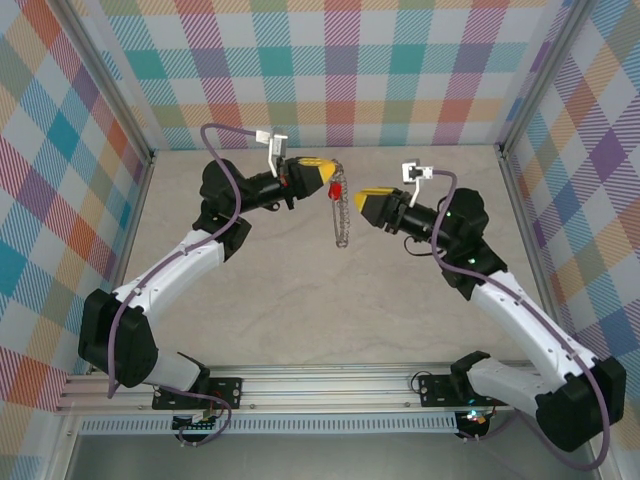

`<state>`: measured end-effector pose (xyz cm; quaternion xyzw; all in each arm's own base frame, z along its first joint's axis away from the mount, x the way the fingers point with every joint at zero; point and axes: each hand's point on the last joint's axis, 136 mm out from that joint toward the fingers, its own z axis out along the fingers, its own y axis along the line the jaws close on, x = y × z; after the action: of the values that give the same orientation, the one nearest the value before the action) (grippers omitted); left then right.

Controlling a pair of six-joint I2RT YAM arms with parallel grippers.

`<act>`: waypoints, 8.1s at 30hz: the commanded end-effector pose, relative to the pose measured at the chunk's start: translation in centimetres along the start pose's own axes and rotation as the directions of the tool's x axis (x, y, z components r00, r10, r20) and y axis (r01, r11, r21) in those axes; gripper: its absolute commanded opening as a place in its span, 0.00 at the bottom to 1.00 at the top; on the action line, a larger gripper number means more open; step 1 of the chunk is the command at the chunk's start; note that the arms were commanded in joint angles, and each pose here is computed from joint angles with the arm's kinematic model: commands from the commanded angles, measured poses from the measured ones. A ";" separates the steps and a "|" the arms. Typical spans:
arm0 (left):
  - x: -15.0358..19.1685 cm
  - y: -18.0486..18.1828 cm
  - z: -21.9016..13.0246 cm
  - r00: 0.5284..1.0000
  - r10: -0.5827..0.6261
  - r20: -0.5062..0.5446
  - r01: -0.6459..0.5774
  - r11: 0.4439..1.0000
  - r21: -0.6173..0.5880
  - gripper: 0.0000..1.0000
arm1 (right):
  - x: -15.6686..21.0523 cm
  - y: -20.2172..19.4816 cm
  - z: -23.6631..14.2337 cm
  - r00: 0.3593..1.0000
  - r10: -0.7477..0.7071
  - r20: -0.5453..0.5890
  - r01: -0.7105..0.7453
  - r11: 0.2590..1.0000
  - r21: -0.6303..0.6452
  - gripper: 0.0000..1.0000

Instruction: Put the keys on the keyring

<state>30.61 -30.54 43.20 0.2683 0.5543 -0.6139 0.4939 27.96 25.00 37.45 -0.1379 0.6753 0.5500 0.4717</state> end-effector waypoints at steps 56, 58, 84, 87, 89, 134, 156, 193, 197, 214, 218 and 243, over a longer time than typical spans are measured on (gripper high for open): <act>-1.0 -1.6 0.4 0.999 0.035 0.040 -0.037 0.998 0.055 0.00 | -4.3 5.1 3.5 0.993 -0.005 0.114 0.036 0.960 -0.278 0.23; -1.0 -1.6 0.4 0.999 0.035 0.039 -0.037 0.998 0.056 0.00 | -4.3 5.1 3.5 0.994 -0.005 0.113 0.037 0.960 -0.276 0.19; -0.9 -1.7 0.7 0.999 0.032 0.035 -0.034 0.998 0.055 0.00 | -4.4 5.4 3.4 0.994 -0.023 0.103 0.049 0.964 -0.262 0.15; -0.9 -1.7 0.7 0.999 0.033 0.037 -0.035 0.998 0.052 0.00 | -4.3 5.3 3.1 0.994 -0.026 0.104 0.052 0.965 -0.255 0.15; -1.0 -1.7 0.7 0.999 0.035 0.039 -0.036 0.998 0.049 0.00 | -4.1 5.3 3.0 0.995 -0.028 0.100 0.053 0.966 -0.255 0.10; 2.2 -3.2 -0.9 0.899 0.154 -0.410 -0.107 0.985 0.133 0.34 | -2.3 4.0 0.1 0.926 -0.259 -0.275 0.181 0.944 -0.277 0.00; 2.0 -2.4 0.3 0.909 0.154 -0.387 -0.104 0.984 0.146 0.32 | -2.2 3.4 1.0 0.938 -0.223 -0.267 0.141 0.946 -0.292 0.00; 3.5 -2.4 1.5 0.904 0.133 -0.405 -0.070 0.984 0.166 0.26 | -1.7 2.4 1.2 0.940 -0.208 -0.270 0.135 0.955 -0.266 0.00; 3.6 -2.7 1.3 0.902 0.139 -0.409 -0.072 0.982 0.173 0.25 | -1.7 2.2 1.2 0.941 -0.206 -0.270 0.136 0.957 -0.258 0.00; 4.6 -3.2 0.8 0.886 0.129 -0.445 -0.041 0.978 0.202 0.06 | -1.7 1.8 1.5 0.943 -0.195 -0.269 0.127 0.960 -0.249 0.00; 4.9 -3.4 0.6 0.879 0.121 -0.462 -0.025 0.978 0.209 0.16 | -1.7 1.7 1.6 0.944 -0.193 -0.269 0.126 0.960 -0.250 0.00; 1.3 -3.8 1.2 0.925 0.225 -0.307 -0.201 0.974 0.106 0.00 | -3.1 2.7 -0.6 0.960 -0.210 -0.187 0.176 0.967 -0.184 0.41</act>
<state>28.29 -33.02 40.26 0.4321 0.6119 -0.5252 0.4036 27.85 25.33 40.66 -0.2975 0.6657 0.5503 0.4069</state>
